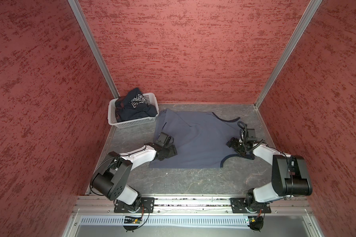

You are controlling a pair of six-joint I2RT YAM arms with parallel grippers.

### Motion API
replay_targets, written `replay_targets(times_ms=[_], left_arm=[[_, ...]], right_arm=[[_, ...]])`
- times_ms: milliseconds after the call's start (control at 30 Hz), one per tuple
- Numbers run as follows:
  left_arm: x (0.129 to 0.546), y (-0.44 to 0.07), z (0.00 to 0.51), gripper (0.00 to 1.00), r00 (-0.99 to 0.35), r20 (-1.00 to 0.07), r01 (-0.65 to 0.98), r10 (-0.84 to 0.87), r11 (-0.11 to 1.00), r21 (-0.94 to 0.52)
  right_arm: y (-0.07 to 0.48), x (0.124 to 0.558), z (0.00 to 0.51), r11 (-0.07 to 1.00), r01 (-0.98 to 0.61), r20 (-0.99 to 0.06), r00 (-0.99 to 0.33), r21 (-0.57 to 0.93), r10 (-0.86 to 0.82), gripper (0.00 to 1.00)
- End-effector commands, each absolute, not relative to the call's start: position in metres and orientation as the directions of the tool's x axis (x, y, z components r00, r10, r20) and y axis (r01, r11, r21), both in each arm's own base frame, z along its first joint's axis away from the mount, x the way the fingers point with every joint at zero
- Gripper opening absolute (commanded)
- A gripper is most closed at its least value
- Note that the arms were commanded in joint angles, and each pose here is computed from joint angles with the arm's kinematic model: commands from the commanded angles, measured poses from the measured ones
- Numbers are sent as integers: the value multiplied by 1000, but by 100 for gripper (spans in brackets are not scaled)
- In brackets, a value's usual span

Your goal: Fold and stack the tank tops

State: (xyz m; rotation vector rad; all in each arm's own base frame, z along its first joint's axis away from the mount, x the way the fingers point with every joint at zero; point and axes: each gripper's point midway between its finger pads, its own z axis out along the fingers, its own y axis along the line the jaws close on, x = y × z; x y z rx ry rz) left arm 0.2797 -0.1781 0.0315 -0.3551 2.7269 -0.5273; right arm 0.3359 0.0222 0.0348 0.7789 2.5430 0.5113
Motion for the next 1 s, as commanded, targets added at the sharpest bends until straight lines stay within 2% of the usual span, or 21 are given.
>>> replay_targets(times_ms=[0,200,367,467,633,767,967], left_arm=[[246,-168,15,76,-920,-232,-222,-315,909,-352],[191,-185,19,75,-944,-223,-160,-242,930,-330],[177,-199,58,75,-928,-308,-87,-210,925,-369],[203,-194,94,75,-886,-402,-64,-233,918,-391],[285,-172,124,74,-831,-457,-132,-319,909,-395],[339,-186,118,72,-846,-439,-119,-304,909,-399],[377,-226,89,72,-892,-385,-73,-238,915,-397]], right_arm=[[-17,305,12,721,596,-267,-675,352,688,81],[-58,286,26,614,698,-306,-533,368,789,81],[-63,288,54,634,666,-380,-510,393,772,81],[-49,307,89,683,556,-437,-525,473,731,80],[-10,346,119,779,402,-483,-620,481,618,79],[28,369,107,828,324,-449,-719,458,530,79],[56,391,71,856,290,-385,-798,428,463,79]])
